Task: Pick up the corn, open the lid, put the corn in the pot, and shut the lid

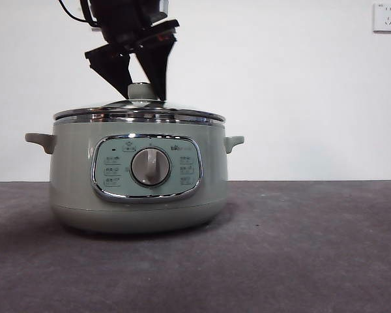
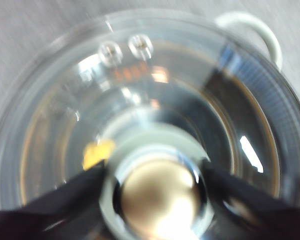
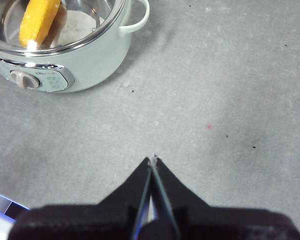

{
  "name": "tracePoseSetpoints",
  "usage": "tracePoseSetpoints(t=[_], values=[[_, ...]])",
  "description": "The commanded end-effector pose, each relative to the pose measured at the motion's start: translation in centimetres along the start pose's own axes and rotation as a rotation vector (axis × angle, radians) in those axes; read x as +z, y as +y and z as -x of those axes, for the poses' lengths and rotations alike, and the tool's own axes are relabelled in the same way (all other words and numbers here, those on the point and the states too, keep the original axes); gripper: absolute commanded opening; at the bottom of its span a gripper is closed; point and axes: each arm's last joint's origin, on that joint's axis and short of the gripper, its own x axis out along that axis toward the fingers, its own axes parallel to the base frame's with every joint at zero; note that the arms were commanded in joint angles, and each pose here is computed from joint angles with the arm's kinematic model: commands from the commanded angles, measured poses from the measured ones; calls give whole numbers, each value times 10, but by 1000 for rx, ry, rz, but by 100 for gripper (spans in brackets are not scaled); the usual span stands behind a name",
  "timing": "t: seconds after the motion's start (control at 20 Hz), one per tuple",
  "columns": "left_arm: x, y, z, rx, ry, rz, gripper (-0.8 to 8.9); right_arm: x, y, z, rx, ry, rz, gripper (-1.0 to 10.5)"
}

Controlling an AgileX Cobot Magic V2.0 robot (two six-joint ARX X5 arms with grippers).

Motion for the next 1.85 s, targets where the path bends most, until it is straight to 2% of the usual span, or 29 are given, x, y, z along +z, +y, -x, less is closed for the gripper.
tracePoseSetpoints(t=[0.05, 0.35, 0.5, 0.65, 0.7, 0.75, 0.85, 1.0, 1.1, 1.3, 1.55, 1.65, 1.7, 1.85], values=[[-6, 1, -21, 4, 85, 8, 680, -1, 1, -3, -1, 5, -8, -15], [-6, 2, -21, 46, 86, 3, 679, -1, 1, -3, -1, 4, -8, -15], [-3, 1, -7, 52, 23, -6, 679, -1, 1, -3, -1, 5, -6, -15], [-3, -1, 32, 64, -82, -5, 665, -1, 1, -3, -3, 5, -5, -15], [-7, -3, 49, 66, -109, 1, 583, 0, 1, -3, -10, 4, -5, -15], [-13, -4, 69, 67, -128, 7, 440, 0, 0, -3, -28, 1, -5, -15], [-30, -11, 108, 64, -146, 1, 15, 0, -1, -3, -76, -7, -7, -15], [-64, -23, 167, 56, -183, 1, -3, 0, -2, -3, -91, -9, -9, -15], [-83, -28, 201, 52, -270, 52, -3, 0, -2, -3, -92, -9, -8, -15], [-114, -32, 246, 55, -400, 65, -3, 0, -2, -3, -93, -10, -8, -15], [-130, -34, 264, 57, -458, 63, -3, 0, -2, -3, -93, -10, -8, -15], [-129, -34, 262, 108, -444, -77, -1, 0, -2, -3, -93, -10, -9, -15], [-129, -31, 260, 125, -433, -91, -1, 0, -2, -3, -93, -10, -8, -15], [-137, -12, 254, 202, -449, -43, -1, 0, -2, -3, -93, -9, -8, -15]])
